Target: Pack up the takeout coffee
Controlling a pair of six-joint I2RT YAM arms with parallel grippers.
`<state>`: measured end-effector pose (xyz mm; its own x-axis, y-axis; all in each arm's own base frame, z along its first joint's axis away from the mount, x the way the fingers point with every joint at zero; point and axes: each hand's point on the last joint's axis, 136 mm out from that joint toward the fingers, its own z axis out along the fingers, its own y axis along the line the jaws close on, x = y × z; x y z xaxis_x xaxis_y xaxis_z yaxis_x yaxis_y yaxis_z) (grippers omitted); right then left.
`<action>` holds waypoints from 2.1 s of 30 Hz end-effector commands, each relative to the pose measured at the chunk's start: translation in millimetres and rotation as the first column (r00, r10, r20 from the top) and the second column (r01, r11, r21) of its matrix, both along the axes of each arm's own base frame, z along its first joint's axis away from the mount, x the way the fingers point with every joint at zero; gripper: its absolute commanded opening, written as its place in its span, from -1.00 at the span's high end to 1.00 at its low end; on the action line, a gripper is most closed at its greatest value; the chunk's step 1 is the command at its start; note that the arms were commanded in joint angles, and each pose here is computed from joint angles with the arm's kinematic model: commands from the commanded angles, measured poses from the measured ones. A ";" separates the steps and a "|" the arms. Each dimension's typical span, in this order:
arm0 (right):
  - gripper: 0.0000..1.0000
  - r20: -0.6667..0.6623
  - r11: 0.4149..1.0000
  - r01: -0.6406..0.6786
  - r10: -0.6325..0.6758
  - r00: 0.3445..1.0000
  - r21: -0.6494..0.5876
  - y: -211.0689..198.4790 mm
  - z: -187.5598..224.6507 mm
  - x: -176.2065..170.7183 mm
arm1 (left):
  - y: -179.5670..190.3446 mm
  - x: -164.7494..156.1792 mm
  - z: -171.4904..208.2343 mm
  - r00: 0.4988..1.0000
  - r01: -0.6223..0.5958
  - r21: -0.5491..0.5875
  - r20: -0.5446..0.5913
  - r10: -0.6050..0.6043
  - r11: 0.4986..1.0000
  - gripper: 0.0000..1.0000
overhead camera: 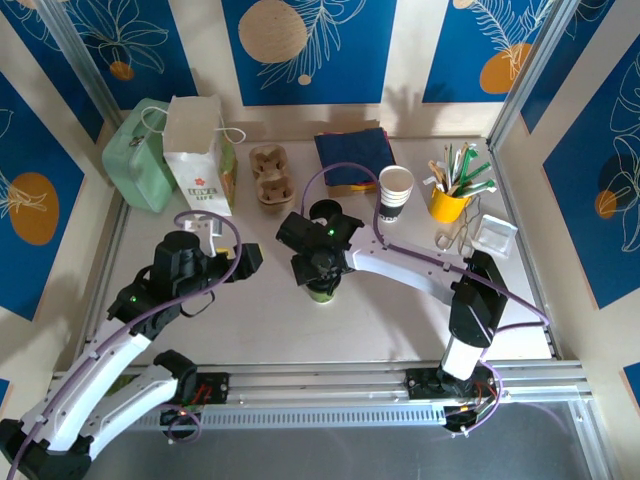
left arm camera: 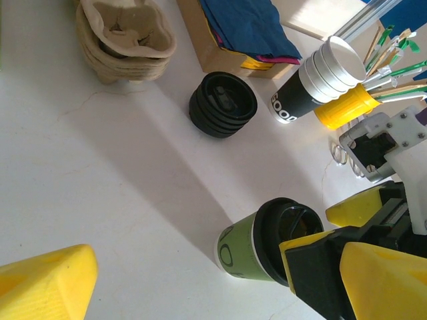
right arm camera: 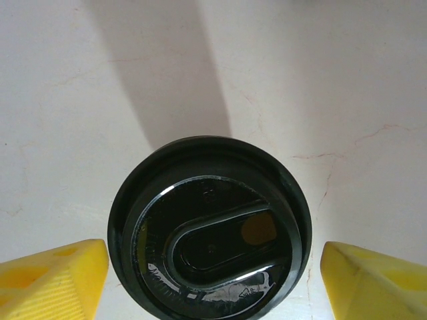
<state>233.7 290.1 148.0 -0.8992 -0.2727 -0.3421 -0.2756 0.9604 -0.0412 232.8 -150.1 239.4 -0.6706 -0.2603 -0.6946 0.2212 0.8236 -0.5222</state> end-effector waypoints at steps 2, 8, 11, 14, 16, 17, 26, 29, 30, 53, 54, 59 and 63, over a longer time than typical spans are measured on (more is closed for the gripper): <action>-0.66 -0.022 1.000 0.023 -0.023 1.000 0.007 -0.9 -8.3 -0.5 | 1.1 2.8 0.7 1.000 -0.002 -0.004 0.014 0.002 1.000 -0.87; -0.66 -0.039 1.000 0.030 -0.030 0.999 0.008 -2.8 -14.3 0.2 | 2.5 1.1 -1.5 1.000 -0.005 -0.003 0.008 0.005 1.000 -0.87; -0.65 -0.047 1.000 0.030 -0.030 0.998 -0.005 -3.0 -18.5 -0.3 | 3.6 1.2 -3.2 1.000 -0.012 -0.003 0.003 0.012 1.000 -0.88; -0.60 -0.050 0.999 0.031 -0.032 0.998 -0.014 -3.6 -21.4 -0.8 | 3.5 0.9 -4.9 1.000 -0.012 -0.003 -0.001 0.012 1.000 -0.88; -0.58 -0.053 0.999 0.032 -0.033 0.998 -0.017 -4.2 -22.5 -1.3 | 3.8 1.0 -5.4 1.000 -0.013 -0.003 -0.002 0.013 1.000 -0.88; -0.57 -0.055 0.999 0.033 -0.034 0.998 -0.016 -4.4 -23.1 -1.4 | 3.9 0.9 -5.6 1.000 -0.013 -0.002 -0.002 0.013 1.000 -0.88; -0.56 -0.074 0.999 0.037 -0.038 0.997 -0.021 -6.7 -29.1 -4.0 | 4.4 0.9 -9.8 1.000 -0.017 -0.002 -0.011 0.017 1.000 -0.88; -0.56 -0.076 0.999 0.042 -0.043 0.996 -0.022 -8.6 -29.6 -4.0 | 5.1 0.9 -10.5 1.000 -0.019 0.000 -0.012 0.019 1.000 -0.88; -0.55 -0.075 0.999 0.043 -0.045 0.996 -0.026 -9.6 -29.5 -3.7 | 5.3 0.7 -11.2 1.000 -0.020 0.001 -0.014 0.020 1.000 -0.88; -0.46 -0.002 0.965 0.252 -0.253 0.968 -0.073 -128.9 1.8 28.6 | 10.0 0.5 -14.1 1.000 -0.027 0.012 -0.013 0.027 1.000 -0.91; -0.45 0.002 0.962 0.266 -0.267 0.964 -0.067 -136.6 3.0 30.6 | 9.4 0.6 -14.2 1.000 -0.026 0.009 -0.013 0.026 1.000 -0.91; -0.45 0.018 0.935 0.353 -0.353 0.935 -0.023 -179.3 9.8 41.4 | 8.0 1.2 -16.4 1.000 -0.024 -0.001 -0.019 0.024 1.000 -0.91; -0.46 0.032 0.909 0.416 -0.416 0.909 -0.019 -211.1 11.7 47.0 | 8.0 1.3 -16.9 0.999 -0.024 -0.003 -0.021 0.024 1.000 -0.91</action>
<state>281.6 90.7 157.7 -0.9244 0.1245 -0.3606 0.1583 0.9852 -0.0658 232.6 -142.1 219.3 -0.6888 -0.2678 -0.6737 0.1807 0.8365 -0.5173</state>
